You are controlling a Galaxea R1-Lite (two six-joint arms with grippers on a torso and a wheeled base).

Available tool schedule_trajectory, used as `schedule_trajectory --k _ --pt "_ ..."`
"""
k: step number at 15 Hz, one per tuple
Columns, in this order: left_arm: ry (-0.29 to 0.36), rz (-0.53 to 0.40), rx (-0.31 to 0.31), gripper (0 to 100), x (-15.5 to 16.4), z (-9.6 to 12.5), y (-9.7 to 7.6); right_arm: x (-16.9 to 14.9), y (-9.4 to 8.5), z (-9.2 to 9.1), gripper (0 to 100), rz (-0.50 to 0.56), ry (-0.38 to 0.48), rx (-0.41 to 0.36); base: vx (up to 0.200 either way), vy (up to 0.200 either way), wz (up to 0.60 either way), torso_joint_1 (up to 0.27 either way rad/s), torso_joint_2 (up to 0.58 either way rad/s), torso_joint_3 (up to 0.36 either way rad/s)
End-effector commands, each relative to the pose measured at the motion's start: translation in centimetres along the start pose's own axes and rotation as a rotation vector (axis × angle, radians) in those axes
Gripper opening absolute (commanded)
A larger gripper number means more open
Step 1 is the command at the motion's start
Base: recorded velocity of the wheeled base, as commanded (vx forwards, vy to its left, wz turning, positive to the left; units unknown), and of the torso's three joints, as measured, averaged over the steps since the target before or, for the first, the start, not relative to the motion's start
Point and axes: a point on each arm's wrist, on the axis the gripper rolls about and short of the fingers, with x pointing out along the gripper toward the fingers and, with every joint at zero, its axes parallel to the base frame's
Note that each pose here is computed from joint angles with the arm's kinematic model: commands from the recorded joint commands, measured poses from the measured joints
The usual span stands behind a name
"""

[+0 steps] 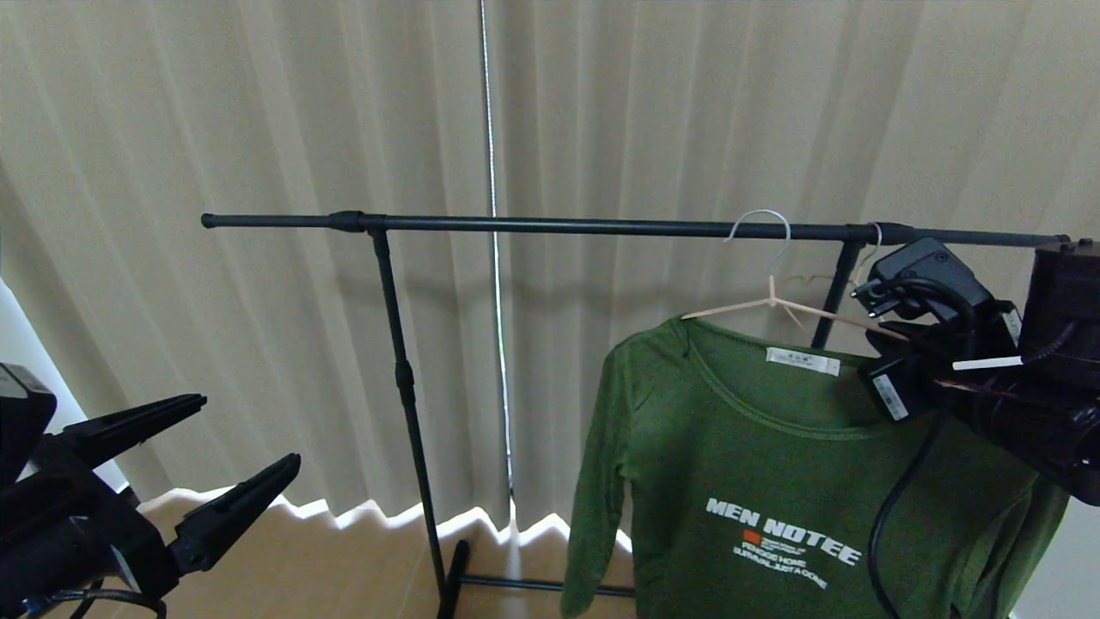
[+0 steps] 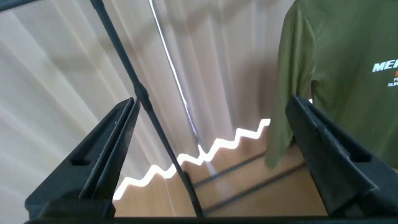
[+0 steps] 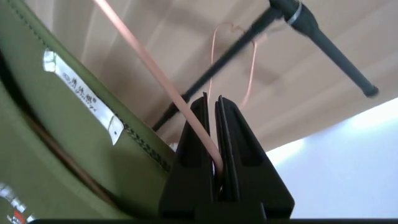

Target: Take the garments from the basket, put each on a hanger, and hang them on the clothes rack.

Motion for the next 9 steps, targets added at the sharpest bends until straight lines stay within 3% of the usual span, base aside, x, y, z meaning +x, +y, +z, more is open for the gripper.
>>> schedule_trajectory --k 1,9 --pt "0.001 -0.003 0.0 100 0.02 -0.03 -0.03 0.21 0.2 -0.09 0 0.004 0.007 -0.004 0.2 0.0 0.0 0.007 0.0 0.012" --pt "0.014 -0.009 0.002 100 0.04 -0.35 -0.13 1.15 0.85 -0.15 0 0.012 0.026 0.013 0.2 0.0 0.0 0.002 0.0 0.002"
